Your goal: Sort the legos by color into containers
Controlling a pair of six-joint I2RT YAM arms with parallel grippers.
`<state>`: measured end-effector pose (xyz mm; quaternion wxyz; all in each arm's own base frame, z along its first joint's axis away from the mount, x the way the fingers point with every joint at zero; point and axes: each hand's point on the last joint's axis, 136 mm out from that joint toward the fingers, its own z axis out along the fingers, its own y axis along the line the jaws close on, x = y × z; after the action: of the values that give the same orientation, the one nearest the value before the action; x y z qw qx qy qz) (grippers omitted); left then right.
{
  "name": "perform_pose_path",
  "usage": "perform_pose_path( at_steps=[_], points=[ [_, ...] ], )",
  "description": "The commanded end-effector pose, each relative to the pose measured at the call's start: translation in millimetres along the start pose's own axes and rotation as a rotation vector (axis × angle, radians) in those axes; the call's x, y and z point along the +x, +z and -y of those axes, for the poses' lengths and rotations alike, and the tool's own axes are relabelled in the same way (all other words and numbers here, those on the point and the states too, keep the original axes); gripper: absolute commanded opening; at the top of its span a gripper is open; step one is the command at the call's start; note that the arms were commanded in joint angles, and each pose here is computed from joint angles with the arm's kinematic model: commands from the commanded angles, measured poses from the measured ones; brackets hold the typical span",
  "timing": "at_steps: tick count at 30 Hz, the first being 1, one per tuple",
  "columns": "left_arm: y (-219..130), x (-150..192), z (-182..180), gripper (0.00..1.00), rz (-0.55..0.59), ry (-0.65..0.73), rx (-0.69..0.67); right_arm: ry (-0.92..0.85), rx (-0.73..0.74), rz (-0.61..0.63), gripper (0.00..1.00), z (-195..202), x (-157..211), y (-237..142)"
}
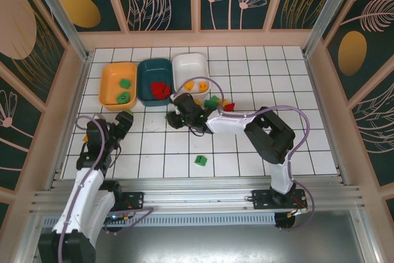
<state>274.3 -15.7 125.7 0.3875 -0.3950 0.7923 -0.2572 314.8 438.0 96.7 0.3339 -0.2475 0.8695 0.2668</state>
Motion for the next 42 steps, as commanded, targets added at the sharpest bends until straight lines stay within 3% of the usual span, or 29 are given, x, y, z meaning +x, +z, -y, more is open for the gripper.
perform_pose_path(
  at_steps=[1,5,12,22,24,25,26,27,29,39,42],
  points=[
    [-4.6,-21.6,-15.8,0.98,0.065,0.074,-0.166,-0.002,-0.121,0.122,0.27,-47.1,-54.1,2.9],
    [-4.6,-35.6,-12.3,0.99,0.089,0.062,-0.175,-0.025,-0.180,0.172,0.27,-70.3,-85.6,27.9],
    [0.9,-33.6,6.6,0.98,0.031,0.053,-0.091,-0.122,-0.211,0.223,0.27,-87.8,-118.8,68.3],
    [-16.0,-39.2,20.5,0.98,0.054,0.070,-0.055,-0.194,-0.203,0.222,0.28,-88.6,-135.0,109.1],
    [-16.7,-37.7,22.5,0.98,0.046,0.069,-0.043,-0.199,-0.197,0.213,0.33,-86.9,-135.8,115.8],
    [-16.4,-35.9,22.3,0.99,0.039,0.070,-0.039,-0.199,-0.190,0.211,0.41,-85.3,-136.5,118.6],
    [-16.4,-35.0,22.9,0.98,0.035,0.070,-0.034,-0.195,-0.173,0.217,0.56,-82.0,-139.1,120.0],
    [-16.4,-34.3,23.1,0.98,0.032,0.070,-0.031,-0.183,-0.139,0.231,0.65,-76.0,-143.7,119.9],
    [-17.3,-34.3,24.2,0.98,0.031,0.071,-0.028,-0.178,-0.132,0.252,0.69,-73.1,-154.9,112.2],
    [-32.1,-41.7,40.5,0.97,0.101,0.069,0.075,-0.165,-0.074,0.332,0.64,-61.9,-186.5,52.5],
    [-27.2,-40.9,16.0,0.95,0.125,0.035,-0.018,-0.128,-0.051,0.356,0.64,-47.3,-181.2,20.8]
  ],
)
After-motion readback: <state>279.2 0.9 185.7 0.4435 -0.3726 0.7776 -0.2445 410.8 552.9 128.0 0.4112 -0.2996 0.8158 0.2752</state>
